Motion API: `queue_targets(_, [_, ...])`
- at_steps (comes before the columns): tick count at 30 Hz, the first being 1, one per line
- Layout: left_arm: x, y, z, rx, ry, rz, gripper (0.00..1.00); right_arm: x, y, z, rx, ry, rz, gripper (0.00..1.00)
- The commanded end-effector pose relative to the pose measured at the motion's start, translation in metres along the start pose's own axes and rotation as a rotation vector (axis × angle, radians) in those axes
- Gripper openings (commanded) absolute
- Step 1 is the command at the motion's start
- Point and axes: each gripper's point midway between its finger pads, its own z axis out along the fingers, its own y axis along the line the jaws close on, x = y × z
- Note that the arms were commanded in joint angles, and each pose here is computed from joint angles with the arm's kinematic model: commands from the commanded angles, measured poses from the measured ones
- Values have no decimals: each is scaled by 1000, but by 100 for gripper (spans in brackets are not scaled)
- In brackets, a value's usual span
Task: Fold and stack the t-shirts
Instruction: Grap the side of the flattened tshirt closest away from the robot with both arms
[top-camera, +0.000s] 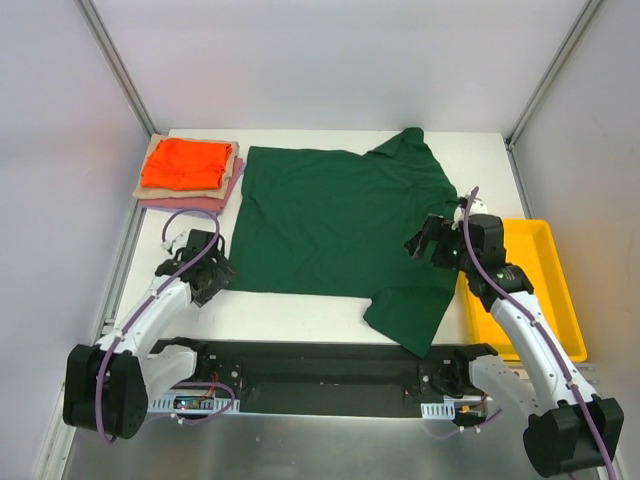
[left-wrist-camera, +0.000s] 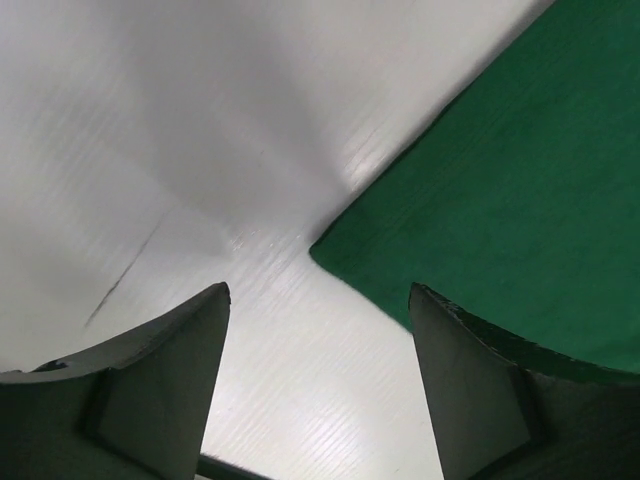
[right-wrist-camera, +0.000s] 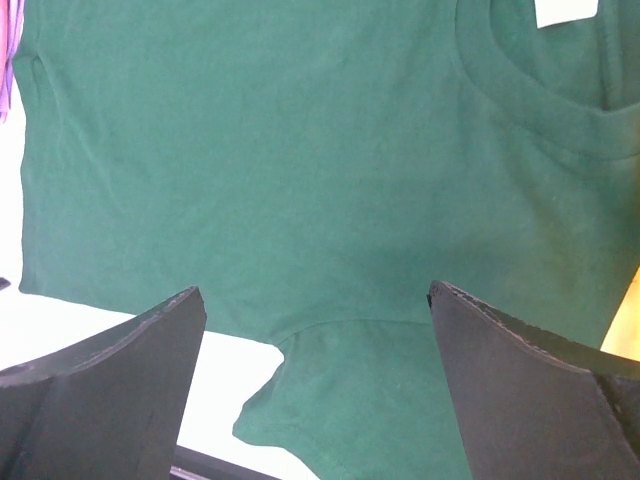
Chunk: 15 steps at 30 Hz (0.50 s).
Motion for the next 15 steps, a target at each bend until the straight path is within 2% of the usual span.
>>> queue_targets(1, [-15,-21,14,47,-48,-79,70,12,5,-4,-26,28,70,96])
queue_targets(5, [-8,-31,27,42,11,-107,59,13,-7,-9,44,7,83,96])
queue_targets(7, [-3,-28,33,13,33,-116,47,13,-13,-11,79,-4,82,96])
queue_targets(11, [11,-17,42,-38,69,-157,32,22,-24,-14,129,25,52,96])
queue_targets(14, [15,-13,45,-46,70,-160,29,31,-32,-17,168,64,26,96])
queue_targets(15, [15,-13,45,-49,68,-158,24,32,-33,-17,172,69,21,96])
